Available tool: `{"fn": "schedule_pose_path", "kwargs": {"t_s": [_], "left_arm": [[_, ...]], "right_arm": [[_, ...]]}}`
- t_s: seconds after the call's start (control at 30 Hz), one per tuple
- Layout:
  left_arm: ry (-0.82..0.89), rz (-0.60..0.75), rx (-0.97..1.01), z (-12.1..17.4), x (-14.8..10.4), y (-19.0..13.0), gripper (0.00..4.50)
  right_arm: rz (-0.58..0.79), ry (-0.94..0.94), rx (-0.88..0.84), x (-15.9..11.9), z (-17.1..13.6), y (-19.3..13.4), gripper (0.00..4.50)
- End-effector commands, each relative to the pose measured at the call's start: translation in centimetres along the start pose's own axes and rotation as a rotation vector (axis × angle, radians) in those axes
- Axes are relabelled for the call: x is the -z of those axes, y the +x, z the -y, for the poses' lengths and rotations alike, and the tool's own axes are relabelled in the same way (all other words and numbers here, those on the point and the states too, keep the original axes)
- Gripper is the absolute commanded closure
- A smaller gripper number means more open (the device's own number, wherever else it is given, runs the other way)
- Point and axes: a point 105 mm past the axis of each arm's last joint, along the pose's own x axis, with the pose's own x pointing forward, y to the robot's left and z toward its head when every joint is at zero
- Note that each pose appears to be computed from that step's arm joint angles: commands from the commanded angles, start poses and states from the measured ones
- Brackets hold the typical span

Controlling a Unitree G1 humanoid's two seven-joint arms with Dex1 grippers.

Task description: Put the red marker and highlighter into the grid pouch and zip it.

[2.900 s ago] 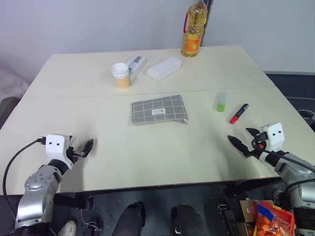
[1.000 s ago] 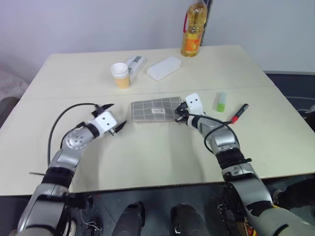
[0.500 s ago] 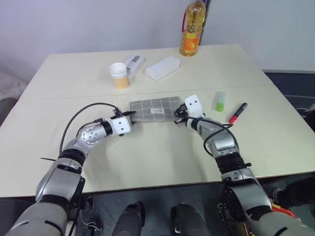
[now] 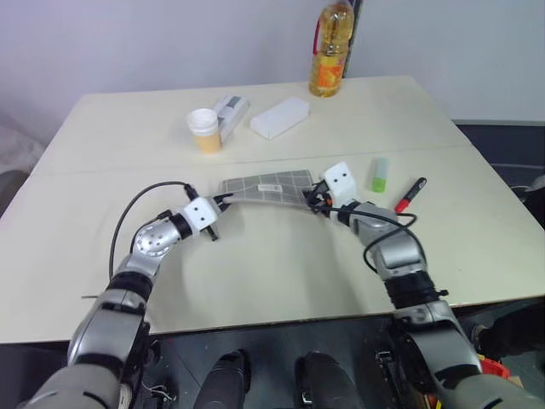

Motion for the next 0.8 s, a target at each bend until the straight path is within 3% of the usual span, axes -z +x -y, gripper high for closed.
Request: {"fn": "schedule_pose_path", "kwargs": {"t_s": [0.03,0.1,0.3,0.43,0.8], "left_arm": [[-0.043,0.027,-0.082,-1.0,-1.5,-2.2,4.50],[-0.064,-0.001,-0.104,-0.3,-1.7,-3.5,4.50],[-0.116,-0.096,-0.189,1.1,-2.4,-5.9,4.50],[-0.143,-0.145,-0.233,2.0,-2.3,-6.6,4.50],[-0.162,-0.141,-0.231,2.7,-2.3,-6.2,4.50]], "right_arm": [[0.107,-0.040,-0.050,-3.0,0.1,-2.2,1.08],[0.109,-0.049,-0.087,-3.2,0.0,-3.4,0.18],[0.059,0.023,-0.182,-1.9,-1.3,-5.6,0.18],[0.038,0.136,-0.193,-0.9,-2.3,-5.5,0.18],[-0.004,0.208,-0.132,0.3,-3.1,-3.2,0.18]]}}
